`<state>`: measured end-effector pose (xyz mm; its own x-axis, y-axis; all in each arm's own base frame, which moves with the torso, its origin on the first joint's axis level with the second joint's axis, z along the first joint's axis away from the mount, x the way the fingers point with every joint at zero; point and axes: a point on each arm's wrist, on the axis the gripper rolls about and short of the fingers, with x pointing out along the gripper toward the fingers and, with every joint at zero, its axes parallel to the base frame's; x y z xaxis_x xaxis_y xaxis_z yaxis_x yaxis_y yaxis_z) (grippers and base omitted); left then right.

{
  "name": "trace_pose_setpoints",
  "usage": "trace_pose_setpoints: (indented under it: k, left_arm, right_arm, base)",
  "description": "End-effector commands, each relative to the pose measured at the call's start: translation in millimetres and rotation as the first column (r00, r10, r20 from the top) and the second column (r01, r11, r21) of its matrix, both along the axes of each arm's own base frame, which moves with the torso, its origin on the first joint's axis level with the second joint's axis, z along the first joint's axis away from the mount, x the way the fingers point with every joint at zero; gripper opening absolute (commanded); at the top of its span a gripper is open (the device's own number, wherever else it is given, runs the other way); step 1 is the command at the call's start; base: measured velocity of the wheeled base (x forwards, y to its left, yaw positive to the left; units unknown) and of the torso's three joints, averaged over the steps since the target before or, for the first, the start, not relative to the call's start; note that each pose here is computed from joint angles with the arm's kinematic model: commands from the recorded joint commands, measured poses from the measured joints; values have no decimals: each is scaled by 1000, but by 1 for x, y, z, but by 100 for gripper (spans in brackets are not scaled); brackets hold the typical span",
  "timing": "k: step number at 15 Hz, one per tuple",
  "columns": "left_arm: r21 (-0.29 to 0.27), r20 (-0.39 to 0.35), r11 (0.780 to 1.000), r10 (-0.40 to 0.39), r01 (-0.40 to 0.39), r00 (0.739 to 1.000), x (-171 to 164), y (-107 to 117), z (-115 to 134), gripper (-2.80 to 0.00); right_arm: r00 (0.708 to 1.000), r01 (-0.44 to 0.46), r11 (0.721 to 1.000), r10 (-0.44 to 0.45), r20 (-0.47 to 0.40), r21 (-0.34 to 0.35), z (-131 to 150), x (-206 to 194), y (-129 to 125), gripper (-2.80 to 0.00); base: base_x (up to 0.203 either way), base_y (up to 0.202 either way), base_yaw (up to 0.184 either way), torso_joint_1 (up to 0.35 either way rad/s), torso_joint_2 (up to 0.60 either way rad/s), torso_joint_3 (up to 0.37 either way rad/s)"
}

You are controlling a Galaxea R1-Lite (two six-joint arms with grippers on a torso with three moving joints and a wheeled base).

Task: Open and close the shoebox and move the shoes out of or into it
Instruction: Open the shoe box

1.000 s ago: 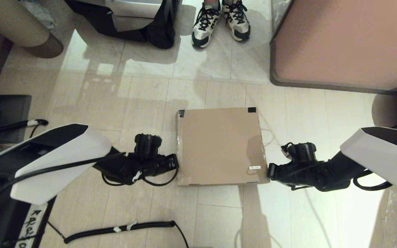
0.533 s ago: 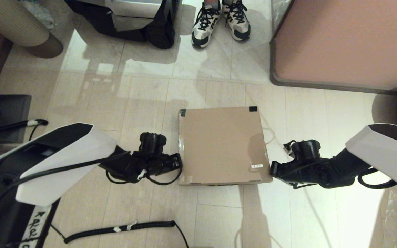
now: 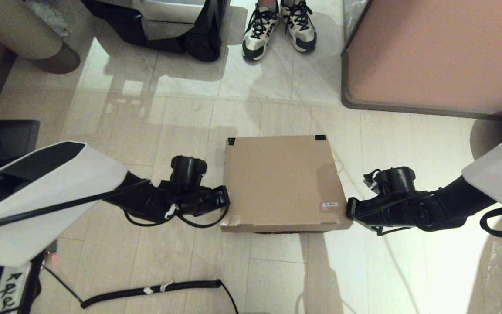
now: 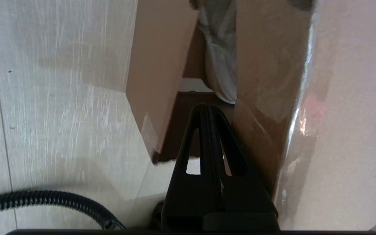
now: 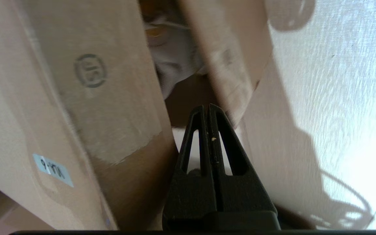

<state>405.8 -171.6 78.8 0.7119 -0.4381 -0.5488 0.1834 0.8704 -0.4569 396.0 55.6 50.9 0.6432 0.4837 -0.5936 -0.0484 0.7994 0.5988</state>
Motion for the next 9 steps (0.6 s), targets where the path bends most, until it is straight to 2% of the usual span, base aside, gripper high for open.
trace_pose_setpoints:
  k: [1, 9]
  left_arm:
    - [-18, 30, 1000, 9, -8, 1000, -7, 4, 24, -280]
    - [-64, 41, 994, 91, -88, 995, -18, 36, 68, -280]
  right_arm:
    - [999, 5, 1000, -5, 35, 9, 26, -7, -2, -280]
    - [999, 32, 990, -36, 23, 134, 79, -23, -3, -280]
  base:
    - [0, 0, 0, 0, 0, 0]
    - [0, 0, 0, 0, 0, 0]
